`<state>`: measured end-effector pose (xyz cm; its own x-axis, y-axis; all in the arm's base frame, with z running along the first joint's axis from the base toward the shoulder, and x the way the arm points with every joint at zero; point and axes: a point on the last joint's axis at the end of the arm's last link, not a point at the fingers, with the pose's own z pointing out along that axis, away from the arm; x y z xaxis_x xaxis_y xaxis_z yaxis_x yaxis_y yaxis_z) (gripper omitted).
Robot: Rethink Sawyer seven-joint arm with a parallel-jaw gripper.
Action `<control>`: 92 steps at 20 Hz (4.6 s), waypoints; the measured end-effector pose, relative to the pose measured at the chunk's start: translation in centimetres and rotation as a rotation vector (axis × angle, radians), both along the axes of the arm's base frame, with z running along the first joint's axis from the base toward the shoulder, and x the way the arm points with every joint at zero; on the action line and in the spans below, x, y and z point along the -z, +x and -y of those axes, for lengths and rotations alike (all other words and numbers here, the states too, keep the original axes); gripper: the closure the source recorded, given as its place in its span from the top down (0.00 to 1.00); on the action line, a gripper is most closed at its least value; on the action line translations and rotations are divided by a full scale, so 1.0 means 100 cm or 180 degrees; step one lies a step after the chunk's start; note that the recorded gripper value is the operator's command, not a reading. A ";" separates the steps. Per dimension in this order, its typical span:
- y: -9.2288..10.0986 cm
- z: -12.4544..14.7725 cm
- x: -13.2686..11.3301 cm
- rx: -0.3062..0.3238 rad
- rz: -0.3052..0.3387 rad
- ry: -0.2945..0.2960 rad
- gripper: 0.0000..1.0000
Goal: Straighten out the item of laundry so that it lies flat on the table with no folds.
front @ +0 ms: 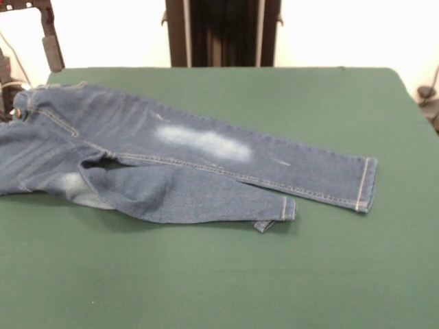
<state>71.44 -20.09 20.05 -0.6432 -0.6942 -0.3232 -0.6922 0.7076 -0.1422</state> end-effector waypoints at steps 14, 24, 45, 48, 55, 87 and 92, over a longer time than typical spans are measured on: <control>0.026 -0.043 0.017 0.0200 0.0300 0.0123 1.00; 0.029 -0.088 0.047 0.0198 0.0221 0.0146 1.00; 0.051 -0.155 0.138 0.0847 0.0560 0.0242 1.00; 0.049 -0.159 0.159 0.0879 0.0580 0.0224 1.00; 0.035 -0.167 0.194 0.0881 0.0459 0.0220 1.00; 0.024 -0.231 0.250 0.0834 -0.0653 0.0193 1.00; 0.033 -0.230 0.249 0.0789 -0.0835 0.0114 1.00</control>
<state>74.70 2.90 -4.85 -0.8547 -0.4981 -0.1460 -0.5088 0.8597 0.0454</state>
